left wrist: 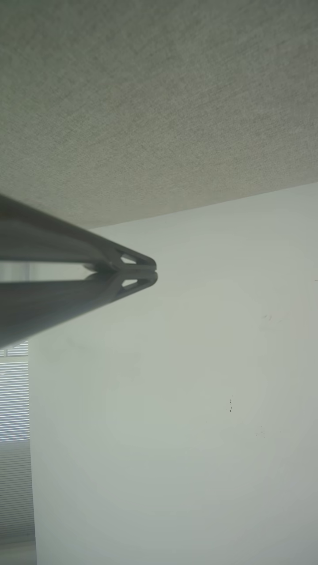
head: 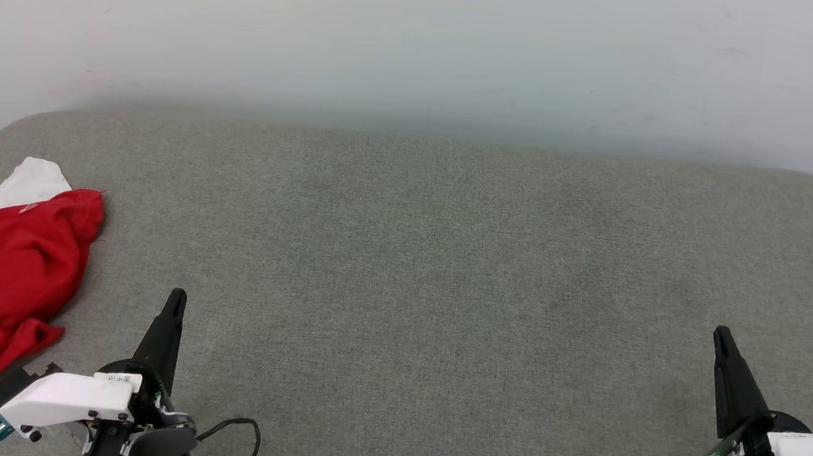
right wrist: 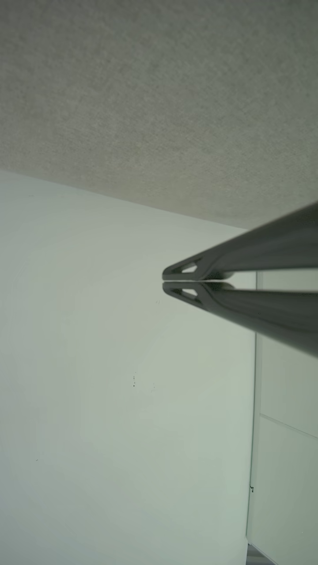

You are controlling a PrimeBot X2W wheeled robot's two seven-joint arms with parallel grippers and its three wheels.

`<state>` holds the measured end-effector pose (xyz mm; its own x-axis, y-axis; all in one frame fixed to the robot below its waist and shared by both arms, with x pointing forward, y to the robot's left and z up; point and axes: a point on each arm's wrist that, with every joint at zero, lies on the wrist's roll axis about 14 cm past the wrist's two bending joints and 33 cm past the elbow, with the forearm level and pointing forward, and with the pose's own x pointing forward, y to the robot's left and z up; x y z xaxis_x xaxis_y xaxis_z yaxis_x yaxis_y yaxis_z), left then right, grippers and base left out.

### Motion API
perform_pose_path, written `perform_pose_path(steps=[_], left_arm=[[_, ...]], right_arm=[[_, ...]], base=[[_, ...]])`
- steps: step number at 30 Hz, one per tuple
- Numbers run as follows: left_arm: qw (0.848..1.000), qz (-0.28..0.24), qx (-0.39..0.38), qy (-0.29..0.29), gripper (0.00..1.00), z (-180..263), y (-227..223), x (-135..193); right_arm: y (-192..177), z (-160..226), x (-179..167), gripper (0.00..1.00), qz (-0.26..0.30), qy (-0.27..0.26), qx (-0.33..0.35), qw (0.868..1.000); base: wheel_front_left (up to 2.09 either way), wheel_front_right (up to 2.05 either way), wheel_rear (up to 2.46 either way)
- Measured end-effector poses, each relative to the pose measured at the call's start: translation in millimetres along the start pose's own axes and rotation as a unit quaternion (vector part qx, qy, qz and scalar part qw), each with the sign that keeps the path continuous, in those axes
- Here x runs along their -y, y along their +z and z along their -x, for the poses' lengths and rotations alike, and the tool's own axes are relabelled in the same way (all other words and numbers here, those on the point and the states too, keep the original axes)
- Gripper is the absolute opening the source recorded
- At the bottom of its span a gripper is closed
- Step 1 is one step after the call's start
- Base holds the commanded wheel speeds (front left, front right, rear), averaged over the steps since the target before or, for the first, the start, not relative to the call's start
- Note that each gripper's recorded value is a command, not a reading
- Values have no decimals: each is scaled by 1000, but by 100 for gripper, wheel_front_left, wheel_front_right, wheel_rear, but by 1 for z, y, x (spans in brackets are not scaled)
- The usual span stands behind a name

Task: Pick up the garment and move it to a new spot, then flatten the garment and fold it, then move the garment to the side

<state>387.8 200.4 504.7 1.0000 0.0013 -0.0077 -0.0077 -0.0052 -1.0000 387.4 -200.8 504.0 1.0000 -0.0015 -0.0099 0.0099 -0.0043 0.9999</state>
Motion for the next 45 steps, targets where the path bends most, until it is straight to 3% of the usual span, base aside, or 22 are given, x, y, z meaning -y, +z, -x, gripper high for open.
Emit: perform_pose_path(steps=[45], left_arm=[[1000, 0, 0, 0, 0, 0, 0, 0]], right_arm=[[0, 0, 0, 0, 0, 0, 0, 1000]], base=[[0, 0, 0]])
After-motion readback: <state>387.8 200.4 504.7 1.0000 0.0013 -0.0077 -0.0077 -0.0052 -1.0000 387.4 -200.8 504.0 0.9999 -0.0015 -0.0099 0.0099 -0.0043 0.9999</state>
